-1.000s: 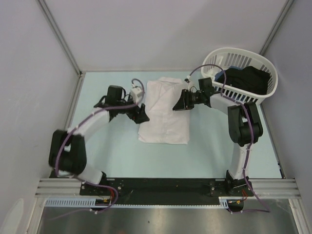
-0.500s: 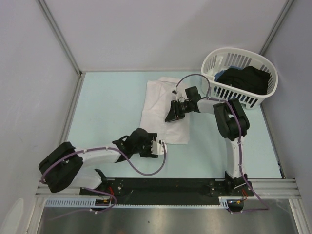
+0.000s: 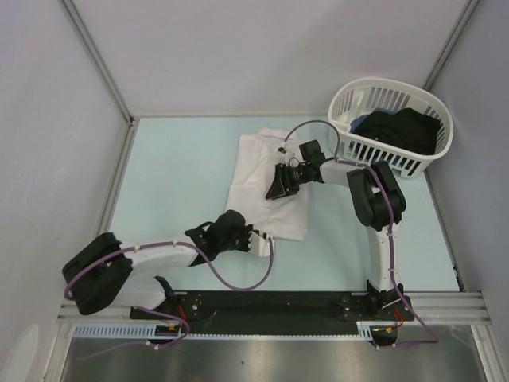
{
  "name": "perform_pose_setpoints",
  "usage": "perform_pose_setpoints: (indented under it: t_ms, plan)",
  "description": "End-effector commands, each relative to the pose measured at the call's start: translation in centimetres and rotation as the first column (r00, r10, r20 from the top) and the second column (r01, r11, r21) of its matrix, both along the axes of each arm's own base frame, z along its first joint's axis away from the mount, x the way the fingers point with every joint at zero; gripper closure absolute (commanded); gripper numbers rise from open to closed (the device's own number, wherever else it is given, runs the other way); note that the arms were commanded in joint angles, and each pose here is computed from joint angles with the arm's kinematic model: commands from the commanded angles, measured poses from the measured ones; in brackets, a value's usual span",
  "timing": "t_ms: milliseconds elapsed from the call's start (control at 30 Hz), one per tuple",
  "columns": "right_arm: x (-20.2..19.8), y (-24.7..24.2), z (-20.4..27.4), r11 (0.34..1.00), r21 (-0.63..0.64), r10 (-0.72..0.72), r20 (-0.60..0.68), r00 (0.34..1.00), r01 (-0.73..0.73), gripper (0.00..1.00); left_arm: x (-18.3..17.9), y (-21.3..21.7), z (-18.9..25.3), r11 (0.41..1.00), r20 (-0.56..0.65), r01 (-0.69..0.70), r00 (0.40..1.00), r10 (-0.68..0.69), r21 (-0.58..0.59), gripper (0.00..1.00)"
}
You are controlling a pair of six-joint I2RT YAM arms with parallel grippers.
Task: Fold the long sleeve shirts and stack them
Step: Fold the shirt
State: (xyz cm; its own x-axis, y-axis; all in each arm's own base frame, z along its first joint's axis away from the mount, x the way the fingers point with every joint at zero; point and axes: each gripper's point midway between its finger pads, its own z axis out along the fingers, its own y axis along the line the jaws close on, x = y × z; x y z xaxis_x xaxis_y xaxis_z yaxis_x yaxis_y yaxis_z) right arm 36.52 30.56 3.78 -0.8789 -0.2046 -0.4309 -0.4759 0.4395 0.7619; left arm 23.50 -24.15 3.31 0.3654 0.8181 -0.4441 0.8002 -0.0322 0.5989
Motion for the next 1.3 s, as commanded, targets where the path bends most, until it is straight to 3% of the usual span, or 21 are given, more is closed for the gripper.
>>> perform_pose_setpoints:
  t_ms: [0, 100, 133, 233, 267, 367, 500, 533, 567, 633, 700, 733, 800, 833, 900, 933, 967, 1000, 1133, 1267]
  plan:
    - [0.9, 0.3, 8.2, 0.997, 0.073, -0.017, 0.117, 0.993, 0.008, 0.48, -5.9, -1.1, 3.8, 0.989, -0.218, 0.124, 0.966, -0.139, -0.078, 1.0]
    - [1.3, -0.9, 12.5, 0.995, 0.098, -0.025, 0.189, 0.982, 0.006, 0.38, -10.7, -0.5, 5.7, 0.98, -0.371, 0.177, 0.907, -0.198, -0.089, 1.0]
    - [1.3, -1.2, 13.3, 0.995, 0.1, -0.024, 0.201, 0.979, 0.004, 0.36, -13.3, 0.1, 6.3, 0.976, -0.478, 0.2, 0.851, -0.219, -0.092, 1.0]
    - [1.6, -2.9, 15.6, 0.995, 0.098, -0.01, 0.253, 0.967, -0.016, 0.27, -17.4, 1.0, 9.3, 0.959, -0.627, 0.248, 0.728, -0.277, -0.135, 1.0]
    - [1.2, -3.3, 15.5, 0.996, 0.087, 0.001, 0.224, 0.975, -0.021, 0.21, -17.9, 1.2, 9.9, 0.957, -0.647, 0.256, 0.709, -0.282, -0.137, 1.0]
    - [1.7, -5.0, 15.7, 0.997, 0.08, -0.003, 0.216, 0.976, -0.014, 0.18, -17.5, 0.9, 11.6, 0.96, -0.685, 0.245, 0.677, -0.271, -0.137, 1.0]
    - [2.5, -6.6, 15.3, 0.997, 0.075, -0.014, 0.215, 0.977, -0.002, 0.18, -12.8, -0.3, 12.5, 0.977, -0.745, 0.177, 0.634, -0.207, -0.121, 1.0]
    - [2.6, -6.9, 14.9, 0.998, 0.069, -0.017, 0.201, 0.979, 0.003, 0.18, -10.3, -0.6, 14.1, 0.978, -0.723, 0.157, 0.659, -0.209, -0.14, 1.0]
    - [3.0, -7.3, 15.1, 0.998, 0.069, -0.021, 0.216, 0.976, 0.006, 0.18, -8.7, -1.2, 12.7, 0.984, -0.766, 0.141, 0.619, -0.173, -0.108, 1.0]
    - [3.3, -7.9, 15.0, 0.998, 0.067, -0.03, 0.201, 0.979, 0.017, 0.18, -4.6, -1.7, 13.9, 0.985, -0.75, 0.118, 0.639, -0.171, -0.124, 1.0]
    - [3.9, -8.7, 15.0, 0.997, 0.07, -0.039, 0.206, 0.978, 0.025, 0.18, -1.6, -2.2, 11.3, 0.992, -0.796, 0.103, 0.594, -0.118, -0.071, 0.95]
    - [4.0, -8.9, 15.0, 0.997, 0.07, -0.041, 0.205, 0.978, 0.027, 0.18, 0.8, -2.4, 12.3, 0.99, -0.773, 0.111, 0.62, -0.134, -0.082, 0.93]
    - [4.4, -9.6, 14.6, 0.998, 0.062, -0.041, 0.215, 0.976, 0.029, 0.18, 3.9, -3.0, 9.4, 0.995, -0.806, 0.079, 0.585, -0.09, -0.053, 0.86]
    - [4.1, -9.8, 14.3, 0.998, 0.052, -0.037, 0.204, 0.978, 0.027, 0.18, 6.4, -3.5, 10.2, 0.995, -0.775, 0.065, 0.623, -0.102, -0.078, 0.84]
    - [3.6, -10.1, 13.6, 0.999, 0.042, -0.03, 0.185, 0.982, 0.022, 0.19, 8.4, -4.0, 7.3, 0.998, -0.805, 0.042, 0.589, -0.07, -0.056, 0.75]
    - [3.1, -10.2, 13.2, 0.999, 0.039, -0.019, 0.169, 0.985, 0.013, 0.2, 9.9, -4.5, 7.6, 0.997, -0.794, 0.032, 0.603, -0.08, -0.076, 0.72]
    - [2.8, -10.4, 12.7, 0.999, 0.03, -0.015, 0.158, 0.987, 0.01, 0.21, 10.5, -4.7, 7.0, 0.996, -0.794, 0.03, 0.602, -0.081, -0.079, 0.62]
    - [2.3, -10.5, 12.0, 1.0, 0.022, -0.013, 0.142, 0.99, 0.009, 0.22, 10.9, -4.8, 5.5, 0.997, -0.815, 0.017, 0.575, -0.066, -0.069, 0.58]
    - [0.5, -11.5, 9.7, 0.998, -0.05, 0.035, 0.141, 0.989, -0.029, 0.24, 13.0, -3.6, 6.2, 0.989, -0.838, -0.092, 0.543, -0.047, -0.116, 0.53]
    - [-1.1, -12.4, 8.7, 0.993, -0.114, 0.051, 0.15, 0.987, -0.034, 0.28, 13.5, -1.0, 9.6, 0.951, -0.857, -0.247, 0.514, -0.031, -0.183, 0.4]
